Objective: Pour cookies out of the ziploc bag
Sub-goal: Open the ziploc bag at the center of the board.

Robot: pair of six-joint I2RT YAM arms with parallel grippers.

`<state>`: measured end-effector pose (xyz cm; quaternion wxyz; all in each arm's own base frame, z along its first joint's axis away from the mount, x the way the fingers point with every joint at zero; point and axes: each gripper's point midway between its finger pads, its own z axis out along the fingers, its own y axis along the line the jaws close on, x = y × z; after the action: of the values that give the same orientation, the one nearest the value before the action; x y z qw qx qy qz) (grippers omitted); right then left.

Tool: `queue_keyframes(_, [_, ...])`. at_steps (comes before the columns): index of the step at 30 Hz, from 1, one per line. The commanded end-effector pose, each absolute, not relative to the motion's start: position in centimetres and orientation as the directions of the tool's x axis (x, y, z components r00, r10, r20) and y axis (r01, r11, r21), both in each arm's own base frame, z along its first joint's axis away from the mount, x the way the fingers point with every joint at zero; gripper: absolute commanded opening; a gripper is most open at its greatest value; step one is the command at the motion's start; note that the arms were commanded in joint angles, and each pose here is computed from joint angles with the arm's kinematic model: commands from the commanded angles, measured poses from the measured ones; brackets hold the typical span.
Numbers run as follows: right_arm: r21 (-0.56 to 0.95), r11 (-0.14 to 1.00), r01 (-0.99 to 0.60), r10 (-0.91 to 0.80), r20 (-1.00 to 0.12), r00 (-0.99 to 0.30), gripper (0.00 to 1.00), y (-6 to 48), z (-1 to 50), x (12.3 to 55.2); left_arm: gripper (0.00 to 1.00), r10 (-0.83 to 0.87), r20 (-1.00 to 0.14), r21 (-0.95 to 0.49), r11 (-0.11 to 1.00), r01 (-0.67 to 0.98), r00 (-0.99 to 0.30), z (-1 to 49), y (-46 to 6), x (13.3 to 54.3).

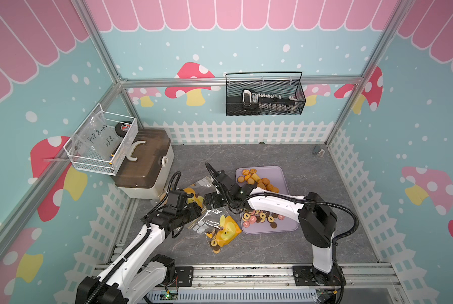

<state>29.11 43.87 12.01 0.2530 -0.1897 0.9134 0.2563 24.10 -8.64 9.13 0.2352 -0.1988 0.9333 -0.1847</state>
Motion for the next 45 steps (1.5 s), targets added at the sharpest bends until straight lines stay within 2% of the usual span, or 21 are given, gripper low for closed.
queue_keyframes(1, [0.359, 0.801, -0.479, -0.238, -0.544, -0.805, 0.98, 43.9, 11.0, 28.8, 0.69, -0.471, -0.377, -0.444, 0.848, -0.291, -0.797, 9.4, -8.5, 24.1])
queue_keyframes(8, [0.313, 0.76, -0.569, -0.335, -0.562, -0.757, 0.98, 41.4, 12.5, 26.6, 0.7, -0.471, -0.391, -0.435, 0.852, -0.292, -0.791, 9.7, -8.3, 24.5])
queue_keyframes(13, [0.348, 0.642, -0.684, -0.472, -0.524, -0.709, 0.95, 40.2, 11.6, 21.9, 0.72, -0.49, -0.396, -0.444, 0.843, -0.305, -0.777, 9.9, -7.8, 25.1])
queue_keyframes(18, [0.295, 0.558, -0.776, -0.583, -0.525, -0.619, 0.93, 40.3, 10.9, 18.3, 0.78, -0.537, -0.411, -0.476, 0.816, -0.33, -0.736, 11.2, -6.3, 25.9])
queue_keyframes(21, [0.283, 0.517, -0.808, -0.632, -0.511, -0.583, 0.87, 41.6, 10.5, 17.0, 0.78, -0.561, -0.411, -0.504, 0.797, -0.334, -0.719, 12.0, -5.8, 26.3])
queue_keyframes(32, [0.266, 0.486, -0.832, -0.688, -0.471, -0.552, 0.74, 46.0, 7.9, 17.1, 0.79, -0.583, -0.423, -0.538, 0.778, -0.325, -0.694, 14.2, -4.8, 26.3])
queue_keyframes(40, [0.267, 0.492, -0.828, -0.705, -0.435, -0.559, 0.67, 47.0, 6.3, 17.4, 0.79, -0.588, -0.423, -0.545, 0.773, -0.325, -0.689, 14.4, -4.6, 26.4])
queue_keyframes(43, [0.262, 0.492, -0.83, -0.714, -0.424, -0.557, 0.6, 47.0, 5.9, 17.4, 0.79, -0.59, -0.422, -0.548, 0.771, -0.324, -0.689, 14.4, -4.6, 26.4])
queue_keyframes(45, [0.26, 0.495, -0.829, -0.712, -0.426, -0.559, 0.47, 46.9, 6.0, 17.5, 0.79, -0.59, -0.421, -0.549, 0.77, -0.325, -0.689, 14.4, -4.6, 26.4])
